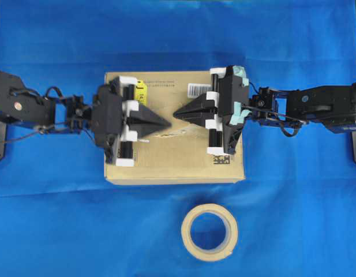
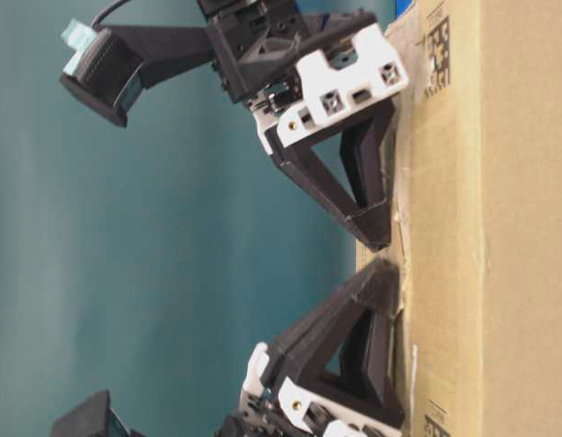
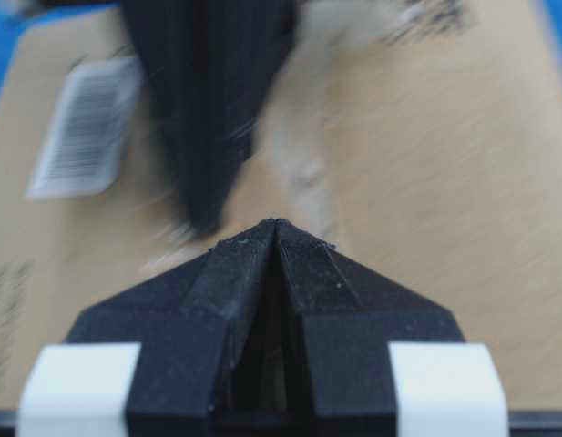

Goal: Apply tape along the seams of the closed cardboard box to seal it securely.
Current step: 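Release the tape and press it down with both grippers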

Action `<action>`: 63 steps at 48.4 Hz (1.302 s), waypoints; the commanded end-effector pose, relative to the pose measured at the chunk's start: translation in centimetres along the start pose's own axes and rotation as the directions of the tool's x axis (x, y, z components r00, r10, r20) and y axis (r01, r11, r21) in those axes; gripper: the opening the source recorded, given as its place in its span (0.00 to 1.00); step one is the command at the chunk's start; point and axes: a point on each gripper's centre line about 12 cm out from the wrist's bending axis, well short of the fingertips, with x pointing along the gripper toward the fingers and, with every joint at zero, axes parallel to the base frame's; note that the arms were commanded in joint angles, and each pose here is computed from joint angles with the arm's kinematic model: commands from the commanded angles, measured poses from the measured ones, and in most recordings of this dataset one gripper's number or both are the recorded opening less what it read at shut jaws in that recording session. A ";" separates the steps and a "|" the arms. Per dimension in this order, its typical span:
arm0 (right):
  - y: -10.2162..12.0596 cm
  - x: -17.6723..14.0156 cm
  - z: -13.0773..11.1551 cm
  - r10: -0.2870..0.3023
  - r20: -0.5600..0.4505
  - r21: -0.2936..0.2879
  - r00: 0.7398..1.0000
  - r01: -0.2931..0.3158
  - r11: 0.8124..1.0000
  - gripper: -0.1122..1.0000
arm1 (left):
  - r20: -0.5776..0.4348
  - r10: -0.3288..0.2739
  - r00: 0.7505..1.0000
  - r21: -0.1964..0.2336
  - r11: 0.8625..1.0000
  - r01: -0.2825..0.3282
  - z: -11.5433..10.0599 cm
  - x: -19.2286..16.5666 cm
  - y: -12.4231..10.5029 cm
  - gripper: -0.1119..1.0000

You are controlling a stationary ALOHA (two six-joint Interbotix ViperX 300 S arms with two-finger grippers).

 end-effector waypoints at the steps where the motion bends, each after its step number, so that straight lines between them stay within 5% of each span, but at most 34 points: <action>1: -0.5 0.0 1.7 -0.011 0.049 0.008 0.999 0.011 1.000 0.10 | 0.026 -0.003 1.000 0.005 1.000 0.003 1.3 0.5 0.0 0.10; 43: 2.0 2.5 -0.5 0.039 -0.012 -0.005 0.999 -0.039 0.999 0.10 | -0.030 0.000 1.000 -0.006 1.000 0.000 -0.3 1.0 0.2 0.10; 63: 3.1 1.7 -2.4 0.063 -0.059 -0.011 0.996 -0.064 0.998 0.10 | -0.111 -0.028 0.993 -0.028 0.999 0.025 -3.5 -0.8 -0.9 0.10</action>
